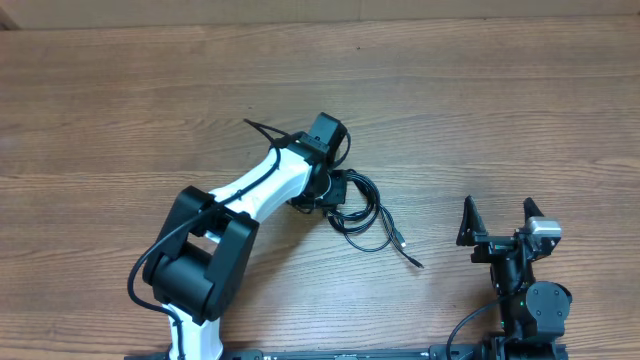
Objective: Untangle cables
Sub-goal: 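Lift the cable coil with the left gripper and pull it up-left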
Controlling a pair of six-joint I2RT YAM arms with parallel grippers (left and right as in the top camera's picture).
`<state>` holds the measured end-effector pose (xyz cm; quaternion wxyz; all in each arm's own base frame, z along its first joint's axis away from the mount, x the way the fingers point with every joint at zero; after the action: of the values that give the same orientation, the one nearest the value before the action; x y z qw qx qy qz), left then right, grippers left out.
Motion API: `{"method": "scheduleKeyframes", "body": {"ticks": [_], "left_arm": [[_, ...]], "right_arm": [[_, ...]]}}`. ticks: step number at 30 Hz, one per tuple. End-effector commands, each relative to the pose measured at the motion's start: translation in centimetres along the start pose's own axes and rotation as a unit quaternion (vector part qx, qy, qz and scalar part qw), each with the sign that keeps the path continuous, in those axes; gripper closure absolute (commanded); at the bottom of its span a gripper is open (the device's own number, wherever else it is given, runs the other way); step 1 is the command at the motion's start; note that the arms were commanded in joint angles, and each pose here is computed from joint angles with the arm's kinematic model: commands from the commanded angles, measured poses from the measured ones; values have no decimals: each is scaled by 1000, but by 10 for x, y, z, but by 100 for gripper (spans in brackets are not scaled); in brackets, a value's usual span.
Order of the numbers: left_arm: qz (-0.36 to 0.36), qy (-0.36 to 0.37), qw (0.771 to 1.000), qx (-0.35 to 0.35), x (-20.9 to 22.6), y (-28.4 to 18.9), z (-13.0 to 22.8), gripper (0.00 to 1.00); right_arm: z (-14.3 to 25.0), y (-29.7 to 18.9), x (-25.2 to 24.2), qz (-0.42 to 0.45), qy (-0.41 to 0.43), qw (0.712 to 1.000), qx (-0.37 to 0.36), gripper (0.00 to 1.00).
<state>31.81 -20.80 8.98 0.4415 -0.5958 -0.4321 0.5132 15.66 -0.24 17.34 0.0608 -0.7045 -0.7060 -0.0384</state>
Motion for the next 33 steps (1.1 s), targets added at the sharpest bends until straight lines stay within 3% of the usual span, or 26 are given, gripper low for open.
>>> {"method": "scheduleKeyframes", "body": {"ticks": [1,17,33], "left_arm": [[-45,41,998,-18,14,1,-11,96],[-34,203,974,-93,-7,-100,-54,96],[-35,242,964,-106,-12,-111,-59,96]], "right_arm": [[2,0,0,-1,-2,1000,-3,0],[2,0,0,-1,-2,1000,-3,0],[2,0,0,-1,-2,1000,-3,0]]}}
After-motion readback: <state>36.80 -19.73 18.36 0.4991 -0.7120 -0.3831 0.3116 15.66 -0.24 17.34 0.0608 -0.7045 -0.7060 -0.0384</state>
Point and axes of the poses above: each gripper's point midway between its finger pads, its own y axis out along the fingers, its own x axis along the line the jaws close on, z = x × y, the point moved 9 cm from there along -y, back along the fingers, and after that the axes turned 1 degree about y, right-handed, at the moved point
